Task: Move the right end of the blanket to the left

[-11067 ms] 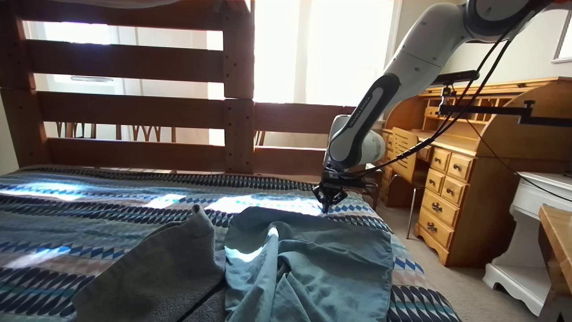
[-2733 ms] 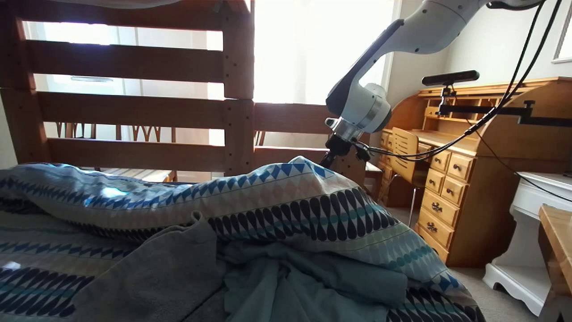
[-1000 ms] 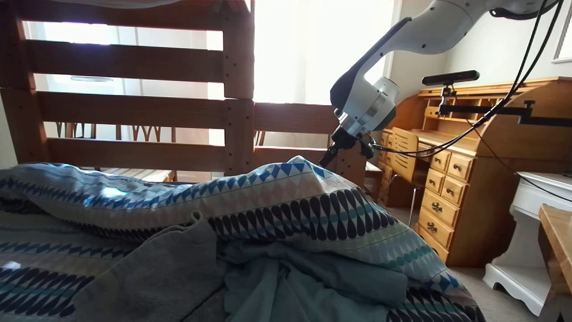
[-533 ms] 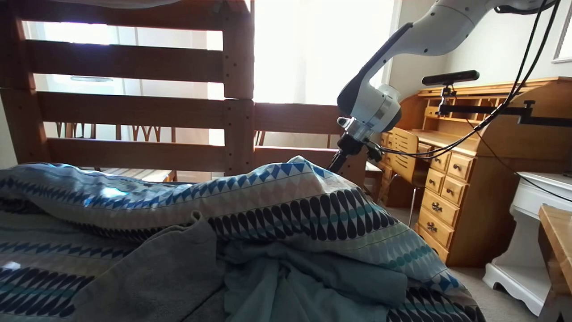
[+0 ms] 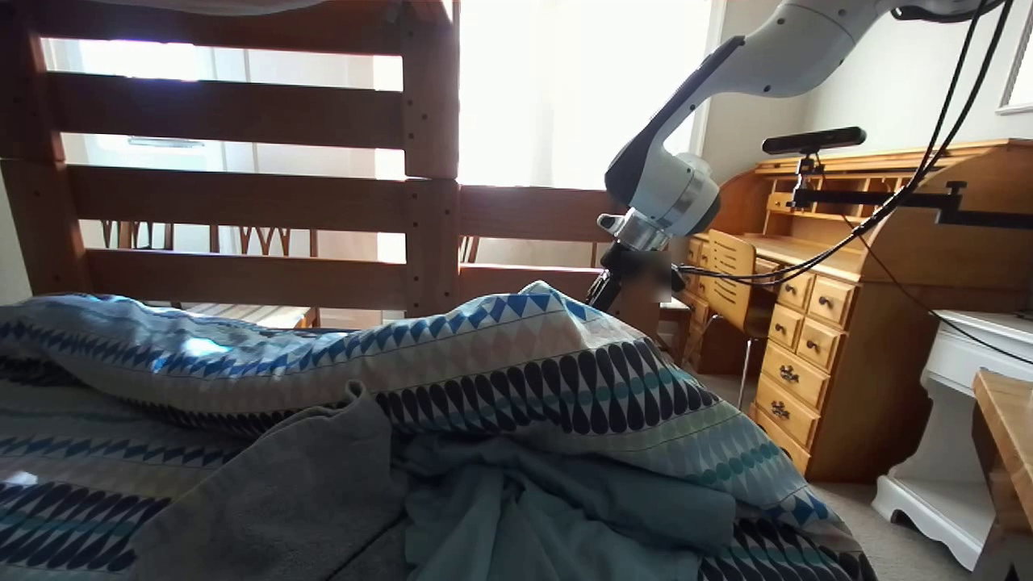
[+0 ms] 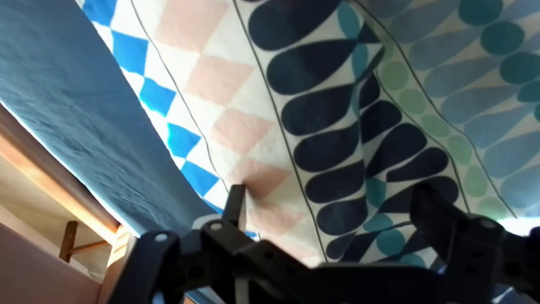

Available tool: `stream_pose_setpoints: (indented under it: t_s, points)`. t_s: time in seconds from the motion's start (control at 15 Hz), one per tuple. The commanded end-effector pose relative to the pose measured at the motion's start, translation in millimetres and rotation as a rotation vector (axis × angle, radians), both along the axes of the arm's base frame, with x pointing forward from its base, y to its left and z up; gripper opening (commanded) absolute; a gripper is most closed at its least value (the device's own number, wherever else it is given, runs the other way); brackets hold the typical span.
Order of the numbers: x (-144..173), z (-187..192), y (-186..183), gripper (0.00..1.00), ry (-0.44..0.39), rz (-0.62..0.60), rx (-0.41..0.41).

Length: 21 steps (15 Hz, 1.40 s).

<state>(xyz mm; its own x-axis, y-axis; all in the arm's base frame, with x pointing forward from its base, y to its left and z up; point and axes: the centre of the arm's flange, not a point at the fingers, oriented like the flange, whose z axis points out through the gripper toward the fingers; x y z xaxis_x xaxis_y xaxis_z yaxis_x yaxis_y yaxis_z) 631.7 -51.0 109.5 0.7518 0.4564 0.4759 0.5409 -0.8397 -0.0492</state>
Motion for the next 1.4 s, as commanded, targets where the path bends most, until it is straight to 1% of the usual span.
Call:
stream_pose_setpoints:
  t_s: [0.0,0.07,0.13,0.2,0.27,0.33,0.47,0.53,0.6,0.67,0.73,0.8,0.87,1.0,1.2,1.33]
  points:
    - [10.6,-1.6,10.1,1.00,-0.042,0.018,0.009]
    - [12.4,-3.2,12.4,1.00,-0.044,0.023,0.011]
    - [14.3,-5.4,14.0,0.75,-0.046,0.023,0.007]
    - [15.1,-7.4,15.1,0.72,-0.046,0.024,0.005]
    - [15.9,-10.4,15.2,0.66,-0.045,0.025,-0.005]
    - [16.7,-13.1,14.8,0.57,-0.043,0.021,-0.009]
    - [17.2,-18.8,12.7,0.44,-0.045,0.013,-0.025]
    - [17.1,-20.6,11.9,0.43,-0.046,0.009,-0.029]
    - [17.1,-22.7,11.4,0.39,-0.050,0.005,-0.038]
    - [17.2,-24.8,11.2,0.29,-0.050,0.002,-0.042]
    - [17.4,-26.5,11.3,0.27,-0.050,0.001,-0.045]
    - [17.4,-28.4,12.0,0.08,-0.050,-0.002,-0.048]
    - [17.1,-29.7,12.7,0.02,-0.051,-0.003,-0.050]
    - [14.3,-29.1,17.2,0.00,-0.056,-0.024,-0.053]
    - [-0.3,-17.3,29.1,0.02,-0.069,-0.025,-0.057]
    - [-12.4,-10.4,38.2,0.02,-0.071,-0.031,-0.079]
